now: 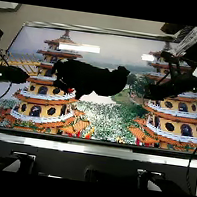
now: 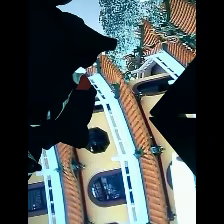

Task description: Fold the clothes and pants, and hang the long-sleeved shirts on hangers.

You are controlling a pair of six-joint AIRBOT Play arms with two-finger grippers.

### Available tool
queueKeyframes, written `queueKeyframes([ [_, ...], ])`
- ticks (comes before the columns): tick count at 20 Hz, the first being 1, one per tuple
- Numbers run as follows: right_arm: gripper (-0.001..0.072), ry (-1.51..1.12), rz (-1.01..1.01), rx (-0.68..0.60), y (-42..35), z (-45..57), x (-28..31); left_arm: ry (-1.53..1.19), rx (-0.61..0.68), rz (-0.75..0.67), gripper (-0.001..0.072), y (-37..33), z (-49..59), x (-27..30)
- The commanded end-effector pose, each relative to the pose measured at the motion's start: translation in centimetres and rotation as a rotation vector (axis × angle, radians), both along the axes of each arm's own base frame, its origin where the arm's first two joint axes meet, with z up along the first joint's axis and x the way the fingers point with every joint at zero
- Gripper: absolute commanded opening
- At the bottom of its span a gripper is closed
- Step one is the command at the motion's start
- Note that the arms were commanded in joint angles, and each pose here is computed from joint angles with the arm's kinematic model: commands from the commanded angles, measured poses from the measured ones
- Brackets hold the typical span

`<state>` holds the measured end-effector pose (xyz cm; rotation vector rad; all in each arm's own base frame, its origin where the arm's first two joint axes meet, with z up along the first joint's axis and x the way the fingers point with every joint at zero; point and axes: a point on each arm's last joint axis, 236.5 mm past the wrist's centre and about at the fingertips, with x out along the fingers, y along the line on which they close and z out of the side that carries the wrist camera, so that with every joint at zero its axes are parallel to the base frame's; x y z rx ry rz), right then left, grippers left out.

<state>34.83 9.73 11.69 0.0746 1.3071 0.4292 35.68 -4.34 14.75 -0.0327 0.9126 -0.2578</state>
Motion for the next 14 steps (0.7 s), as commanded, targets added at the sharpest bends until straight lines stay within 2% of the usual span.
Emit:
queueKeyframes([
  [1, 0.0032, -0.001, 0.003, 0.000, 0.0, 0.0, 0.0, 0.000, 0.000, 0.001, 0.0029, 0.0, 0.0, 0.0],
  [8, 0.0032, -0.001, 0.003, 0.000, 0.0, 0.0, 0.0, -0.004, 0.000, 0.002, 0.0031, 0.1, 0.0, 0.1],
  [9, 0.0032, -0.001, 0.003, 0.000, 0.0, 0.0, 0.0, -0.011, -0.004, 0.012, 0.0093, 0.1, 0.1, 0.4],
  [10, 0.0032, -0.001, 0.003, 0.000, 0.0, 0.0, 0.0, 0.004, -0.021, 0.041, 0.0437, 0.2, -0.2, 0.4],
  [11, 0.0032, -0.001, 0.003, 0.000, 0.0, 0.0, 0.0, 0.019, -0.033, 0.086, 0.0720, 0.7, -0.6, 0.7],
  [14, 0.0032, -0.001, 0.003, 0.000, 0.0, 0.0, 0.0, 0.117, -0.108, 0.199, 0.0720, 1.8, -5.0, 2.2],
])
